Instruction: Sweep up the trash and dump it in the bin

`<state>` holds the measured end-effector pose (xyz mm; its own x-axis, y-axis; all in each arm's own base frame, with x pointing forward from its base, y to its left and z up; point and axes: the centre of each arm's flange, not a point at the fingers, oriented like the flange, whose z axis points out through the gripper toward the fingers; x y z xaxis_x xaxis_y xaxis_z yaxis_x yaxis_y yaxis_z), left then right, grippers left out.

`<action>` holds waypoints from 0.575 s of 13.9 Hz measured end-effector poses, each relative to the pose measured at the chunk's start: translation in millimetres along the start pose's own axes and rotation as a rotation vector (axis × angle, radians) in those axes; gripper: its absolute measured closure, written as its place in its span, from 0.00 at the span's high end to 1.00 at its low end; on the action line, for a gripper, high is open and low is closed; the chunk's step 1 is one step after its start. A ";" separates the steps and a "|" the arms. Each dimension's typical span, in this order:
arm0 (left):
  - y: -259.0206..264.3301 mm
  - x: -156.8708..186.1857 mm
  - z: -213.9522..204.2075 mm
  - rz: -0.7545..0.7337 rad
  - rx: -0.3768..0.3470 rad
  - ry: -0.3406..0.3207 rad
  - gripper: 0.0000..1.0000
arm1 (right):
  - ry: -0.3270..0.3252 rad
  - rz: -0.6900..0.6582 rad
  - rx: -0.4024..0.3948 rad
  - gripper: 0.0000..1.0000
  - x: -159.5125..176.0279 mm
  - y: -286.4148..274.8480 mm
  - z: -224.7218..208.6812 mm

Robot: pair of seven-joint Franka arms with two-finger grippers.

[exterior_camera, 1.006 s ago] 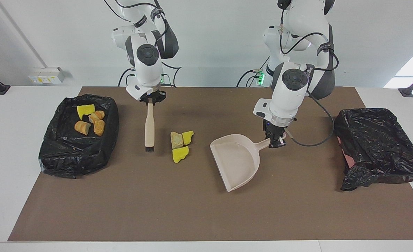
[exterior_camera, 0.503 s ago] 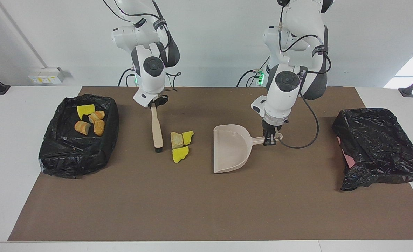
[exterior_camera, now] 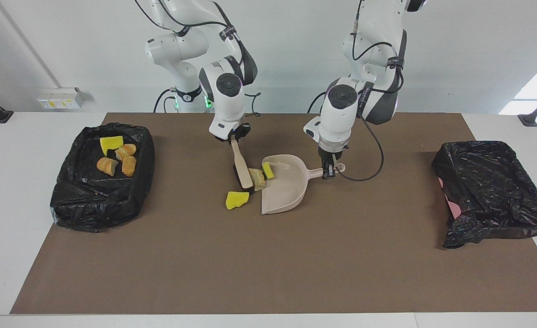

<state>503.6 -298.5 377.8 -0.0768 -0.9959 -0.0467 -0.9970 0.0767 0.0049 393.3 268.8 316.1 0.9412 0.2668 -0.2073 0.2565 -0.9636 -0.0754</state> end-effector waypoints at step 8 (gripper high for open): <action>14.9 2.2 20.3 -0.049 0.012 0.007 0.31 | 0.013 0.037 -0.083 0.27 18.5 26.1 -83.4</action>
<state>488.5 -298.6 357.5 -0.0282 -0.9988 -0.0395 -0.9995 0.0286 -0.0095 435.7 247.0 391.6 0.9530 0.2314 -0.1956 0.2385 -0.9711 0.0128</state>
